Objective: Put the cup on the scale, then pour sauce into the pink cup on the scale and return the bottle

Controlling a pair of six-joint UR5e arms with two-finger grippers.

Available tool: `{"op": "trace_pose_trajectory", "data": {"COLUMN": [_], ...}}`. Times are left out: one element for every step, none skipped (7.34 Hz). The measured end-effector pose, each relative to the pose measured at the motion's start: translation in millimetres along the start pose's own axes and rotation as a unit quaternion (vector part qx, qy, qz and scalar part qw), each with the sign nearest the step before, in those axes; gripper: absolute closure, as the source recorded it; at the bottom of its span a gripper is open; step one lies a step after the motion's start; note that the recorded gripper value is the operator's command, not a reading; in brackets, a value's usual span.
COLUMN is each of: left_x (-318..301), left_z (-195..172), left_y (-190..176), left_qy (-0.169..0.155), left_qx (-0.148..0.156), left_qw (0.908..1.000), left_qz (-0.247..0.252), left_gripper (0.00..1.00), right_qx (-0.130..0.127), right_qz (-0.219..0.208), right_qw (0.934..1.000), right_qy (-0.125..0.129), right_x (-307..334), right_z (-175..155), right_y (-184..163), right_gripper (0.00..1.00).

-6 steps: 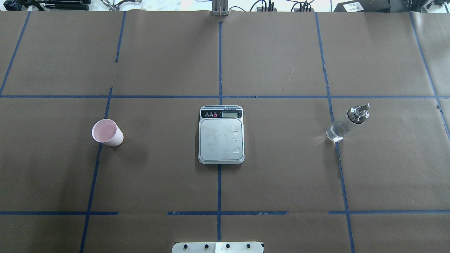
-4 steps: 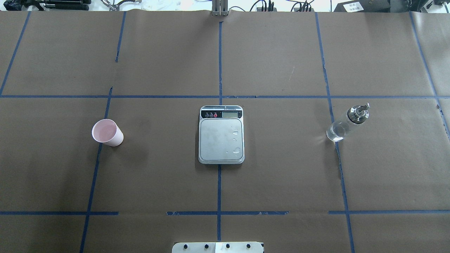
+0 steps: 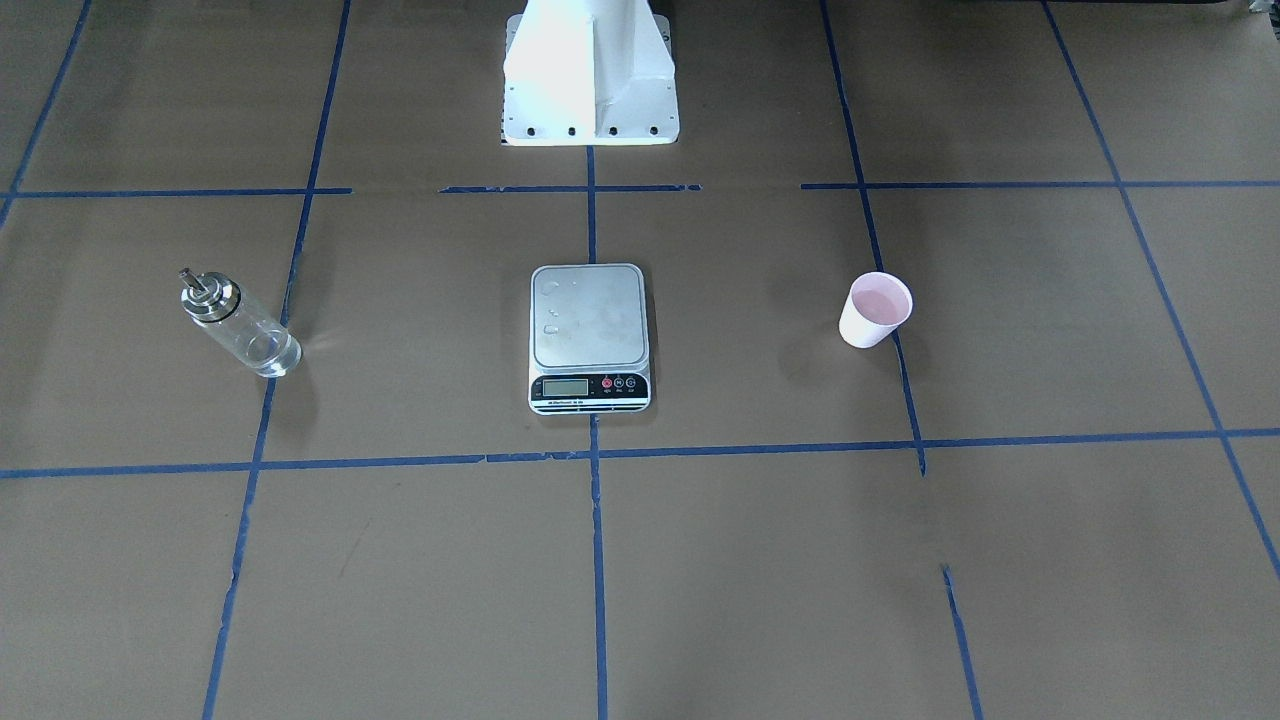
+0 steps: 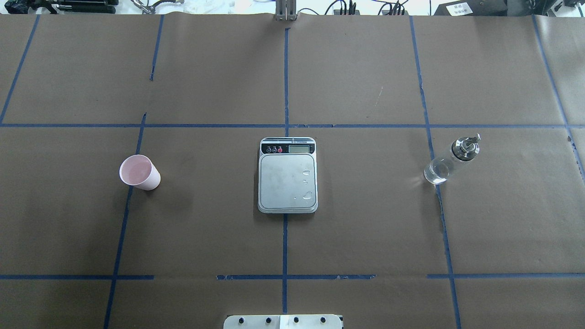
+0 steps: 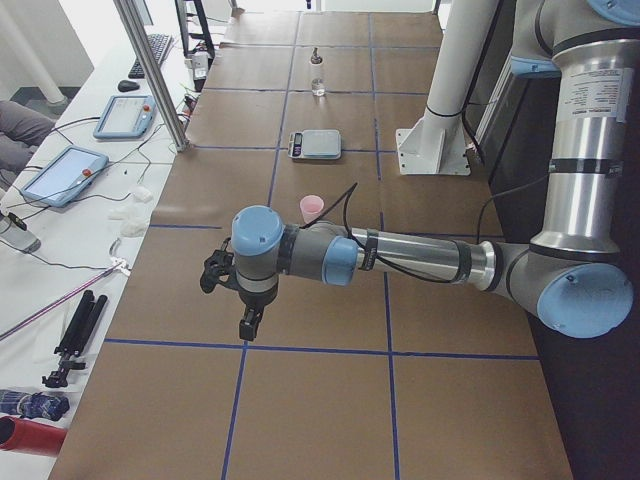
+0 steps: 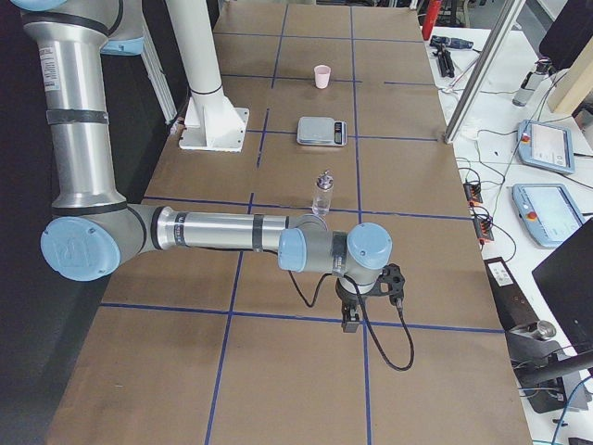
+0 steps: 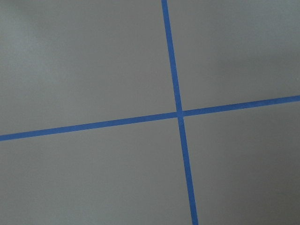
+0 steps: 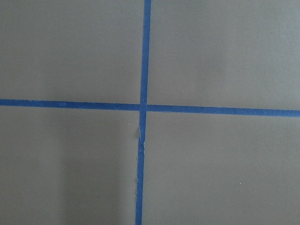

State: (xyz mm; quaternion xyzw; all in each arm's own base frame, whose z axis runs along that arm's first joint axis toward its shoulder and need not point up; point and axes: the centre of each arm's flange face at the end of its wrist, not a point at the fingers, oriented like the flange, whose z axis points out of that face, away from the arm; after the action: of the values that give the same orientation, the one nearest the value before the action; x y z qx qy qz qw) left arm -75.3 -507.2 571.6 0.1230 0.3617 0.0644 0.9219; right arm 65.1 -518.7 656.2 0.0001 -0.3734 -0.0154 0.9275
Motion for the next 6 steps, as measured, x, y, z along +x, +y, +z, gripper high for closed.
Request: {"op": "trace_pose_trajectory", "data": {"left_x": [21, 47, 76, 102, 125, 152], "left_z": [-18, -23, -19, -16, -11, -5], "left_y": [-8, -16, -24, -31, -34, -35], "left_qy": [0.001, 0.012, 0.029, 0.052, 0.081, 0.106], "left_qx": [0.019, 0.029, 0.031, 0.031, 0.021, 0.004], "left_qw": [0.9996, 0.9985, 0.9975, 0.9970, 0.9963, 0.9939], "left_qz": [0.022, 0.046, 0.056, 0.048, 0.022, -0.031], "left_gripper": [0.00, 0.00, 0.00, 0.00, 0.00, 0.00], "right_qx": [0.002, 0.007, 0.013, 0.018, 0.020, 0.022], "right_qz": [-0.001, -0.003, 0.002, 0.014, 0.026, 0.030], "right_qw": [1.0000, 1.0000, 0.9999, 0.9997, 0.9995, 0.9993], "right_qy": [-0.001, -0.002, -0.003, -0.004, -0.004, -0.004], "right_x": [-3, -7, -14, -20, -23, -25], "right_z": [-3, -8, -14, -19, -21, -23], "right_y": [-3, -9, -15, -21, -23, -25], "right_gripper": [0.00, 0.00, 0.00, 0.00, 0.00, 0.00]}}
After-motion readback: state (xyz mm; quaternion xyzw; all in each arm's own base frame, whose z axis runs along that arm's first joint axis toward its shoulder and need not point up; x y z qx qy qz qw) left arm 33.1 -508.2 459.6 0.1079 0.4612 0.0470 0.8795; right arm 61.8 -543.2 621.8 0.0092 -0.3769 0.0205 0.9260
